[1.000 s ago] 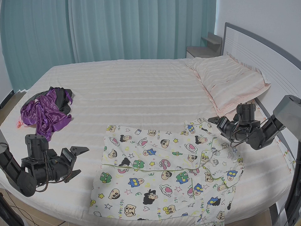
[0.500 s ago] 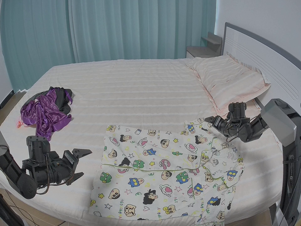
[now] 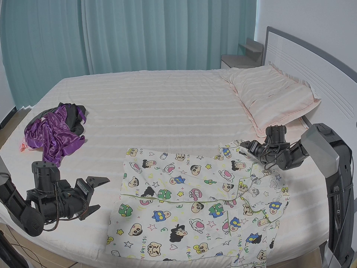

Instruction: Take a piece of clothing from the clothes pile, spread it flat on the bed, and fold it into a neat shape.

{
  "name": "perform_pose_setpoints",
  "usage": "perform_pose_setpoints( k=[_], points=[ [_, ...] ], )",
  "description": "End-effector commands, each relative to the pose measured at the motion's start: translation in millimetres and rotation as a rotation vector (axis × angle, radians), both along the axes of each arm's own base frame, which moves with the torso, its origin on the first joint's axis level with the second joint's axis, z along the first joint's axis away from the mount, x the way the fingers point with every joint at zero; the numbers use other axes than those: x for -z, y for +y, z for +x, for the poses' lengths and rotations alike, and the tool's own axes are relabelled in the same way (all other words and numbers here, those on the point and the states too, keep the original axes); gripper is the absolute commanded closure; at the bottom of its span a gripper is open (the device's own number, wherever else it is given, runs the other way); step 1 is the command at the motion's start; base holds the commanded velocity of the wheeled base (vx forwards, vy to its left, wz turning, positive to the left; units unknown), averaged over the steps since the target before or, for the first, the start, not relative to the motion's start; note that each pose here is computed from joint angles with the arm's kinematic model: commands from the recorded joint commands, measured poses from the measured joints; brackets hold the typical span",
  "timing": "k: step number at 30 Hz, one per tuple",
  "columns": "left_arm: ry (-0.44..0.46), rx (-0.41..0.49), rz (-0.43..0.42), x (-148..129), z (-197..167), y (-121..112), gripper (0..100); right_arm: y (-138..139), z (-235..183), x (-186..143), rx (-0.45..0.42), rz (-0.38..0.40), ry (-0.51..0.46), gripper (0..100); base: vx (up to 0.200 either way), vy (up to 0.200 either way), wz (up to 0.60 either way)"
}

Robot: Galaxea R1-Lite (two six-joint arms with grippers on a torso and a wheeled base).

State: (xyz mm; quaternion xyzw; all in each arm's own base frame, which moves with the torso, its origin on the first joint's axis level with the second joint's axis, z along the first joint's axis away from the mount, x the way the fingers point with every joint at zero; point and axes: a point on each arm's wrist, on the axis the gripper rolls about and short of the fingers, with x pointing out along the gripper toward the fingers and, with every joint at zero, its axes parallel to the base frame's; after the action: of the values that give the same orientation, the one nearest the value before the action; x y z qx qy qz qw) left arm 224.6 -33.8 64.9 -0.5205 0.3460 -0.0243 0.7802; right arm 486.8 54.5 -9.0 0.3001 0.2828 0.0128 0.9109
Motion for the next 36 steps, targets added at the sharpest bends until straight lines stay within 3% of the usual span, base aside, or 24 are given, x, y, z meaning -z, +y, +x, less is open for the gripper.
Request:
perform_pose_setpoints(
  k=[1,17,18,36],
  points=[
    [-0.005,0.002,-0.001,-0.9,0.0,-0.5,0,-0.2,2.3,6.2,0.0,-0.001,0.006,0,0.0,0.0,0.0],
    [-0.001,0.001,-0.002,-0.2,0.2,-0.5,0,-0.6,12.5,30.6,0.001,-0.002,0.065,0,0.0,0.0,0.0],
    [-0.001,0.001,-0.002,-0.2,0.2,-0.5,0,-0.5,13.4,29.4,0.004,0.0,0.059,100,0.0,0.0,0.0],
    [-0.001,0.002,-0.002,-0.2,0.2,-0.8,0,-22.5,22.6,-0.9,0.078,0.054,-0.02,100,0.0,0.0,0.0]
  ],
)
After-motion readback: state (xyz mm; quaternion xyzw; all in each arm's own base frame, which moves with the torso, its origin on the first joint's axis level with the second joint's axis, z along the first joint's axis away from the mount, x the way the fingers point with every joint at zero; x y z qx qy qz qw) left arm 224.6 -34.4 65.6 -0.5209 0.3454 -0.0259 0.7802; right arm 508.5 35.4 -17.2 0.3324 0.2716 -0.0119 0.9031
